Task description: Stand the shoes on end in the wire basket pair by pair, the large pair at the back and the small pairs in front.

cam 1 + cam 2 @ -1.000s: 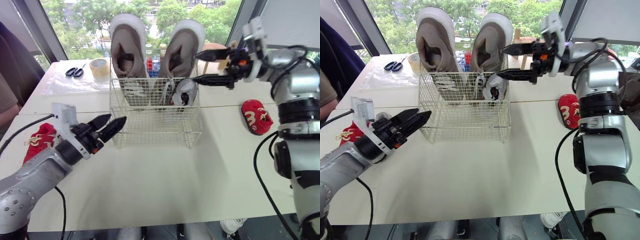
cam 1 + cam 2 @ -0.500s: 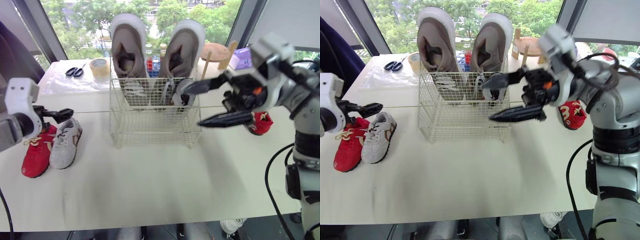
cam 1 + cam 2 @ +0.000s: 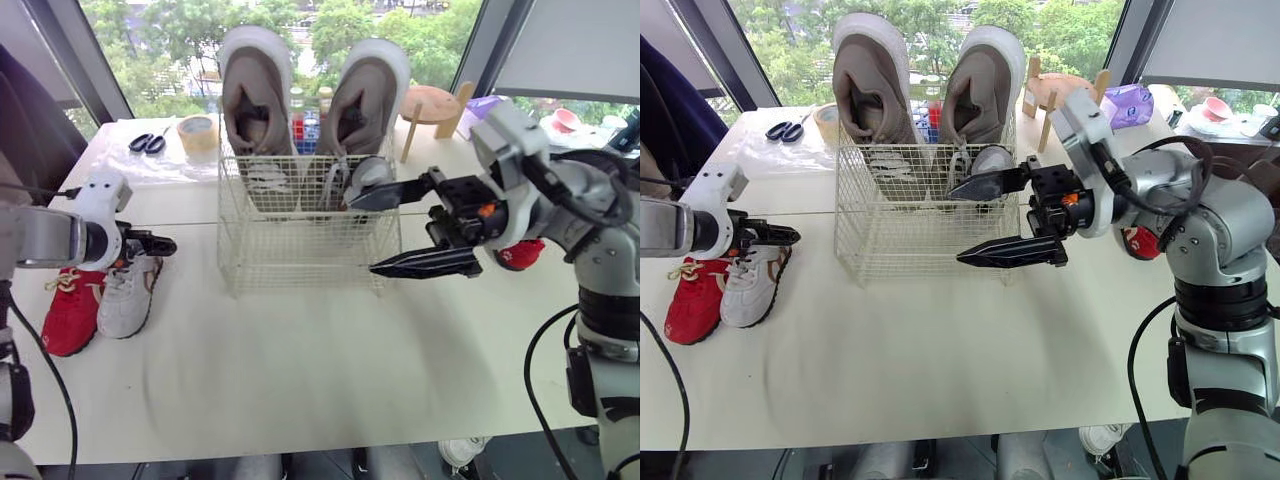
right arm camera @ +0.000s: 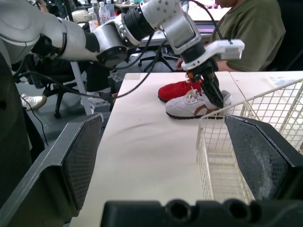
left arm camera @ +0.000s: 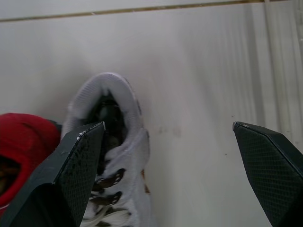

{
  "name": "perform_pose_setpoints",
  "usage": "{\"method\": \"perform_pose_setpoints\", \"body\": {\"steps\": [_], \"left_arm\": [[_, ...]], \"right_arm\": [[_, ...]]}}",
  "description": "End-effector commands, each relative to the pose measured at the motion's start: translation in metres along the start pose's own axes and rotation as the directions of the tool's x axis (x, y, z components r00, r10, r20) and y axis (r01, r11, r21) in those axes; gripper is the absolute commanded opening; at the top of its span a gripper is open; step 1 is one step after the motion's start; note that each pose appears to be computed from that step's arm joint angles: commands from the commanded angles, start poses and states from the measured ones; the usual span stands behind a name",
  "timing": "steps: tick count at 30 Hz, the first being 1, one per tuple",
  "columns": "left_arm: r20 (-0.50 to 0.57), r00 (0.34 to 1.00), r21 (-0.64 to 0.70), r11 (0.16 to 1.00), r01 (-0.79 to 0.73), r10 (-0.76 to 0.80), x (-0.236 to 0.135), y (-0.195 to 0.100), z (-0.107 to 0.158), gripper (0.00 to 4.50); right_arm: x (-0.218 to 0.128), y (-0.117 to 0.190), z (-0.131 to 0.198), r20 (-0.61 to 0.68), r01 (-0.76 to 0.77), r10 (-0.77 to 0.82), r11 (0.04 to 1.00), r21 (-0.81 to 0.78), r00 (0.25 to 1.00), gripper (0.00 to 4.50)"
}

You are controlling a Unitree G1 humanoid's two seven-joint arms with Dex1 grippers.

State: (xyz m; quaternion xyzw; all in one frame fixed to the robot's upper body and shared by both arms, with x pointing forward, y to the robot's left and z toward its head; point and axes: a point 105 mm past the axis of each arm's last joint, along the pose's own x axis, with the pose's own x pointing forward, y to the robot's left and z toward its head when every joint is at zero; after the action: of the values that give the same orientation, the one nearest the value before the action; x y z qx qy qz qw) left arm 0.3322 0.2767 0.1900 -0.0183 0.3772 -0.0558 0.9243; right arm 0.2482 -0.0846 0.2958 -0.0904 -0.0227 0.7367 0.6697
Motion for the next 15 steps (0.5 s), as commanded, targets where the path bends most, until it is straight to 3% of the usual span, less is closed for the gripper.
{"method": "perform_pose_setpoints", "body": {"steps": [1,3,6,14,15], "left_arm": [[-0.008,1.0,-0.022,1.0,-0.008,0.008,0.013,0.006,0.001,4.45],[-0.023,0.999,-0.036,0.999,-0.026,0.025,0.03,0.01,0.001,4.45],[-0.05,0.997,-0.014,0.998,-0.068,0.067,0.047,0.018,0.002,3.68],[-0.045,0.998,-0.006,0.999,-0.047,0.047,0.052,0.021,0.013,0.04],[-0.034,0.998,-0.009,0.999,-0.05,0.049,0.05,0.022,0.015,0.04]], "right_arm": [[0.005,0.006,0.011,0.036,0.002,0.0,0.999,-0.038,0.999,4.5],[0.007,0.004,0.011,0.044,0.009,-0.008,0.999,-0.036,0.999,4.5],[0.009,0.001,0.011,0.054,0.025,-0.022,0.999,-0.042,0.998,4.5],[0.007,0.0,0.008,0.066,0.064,-0.062,0.998,-0.026,0.996,4.5],[0.007,0.0,0.007,0.068,0.067,-0.065,0.997,-0.023,0.996,4.5]]}}
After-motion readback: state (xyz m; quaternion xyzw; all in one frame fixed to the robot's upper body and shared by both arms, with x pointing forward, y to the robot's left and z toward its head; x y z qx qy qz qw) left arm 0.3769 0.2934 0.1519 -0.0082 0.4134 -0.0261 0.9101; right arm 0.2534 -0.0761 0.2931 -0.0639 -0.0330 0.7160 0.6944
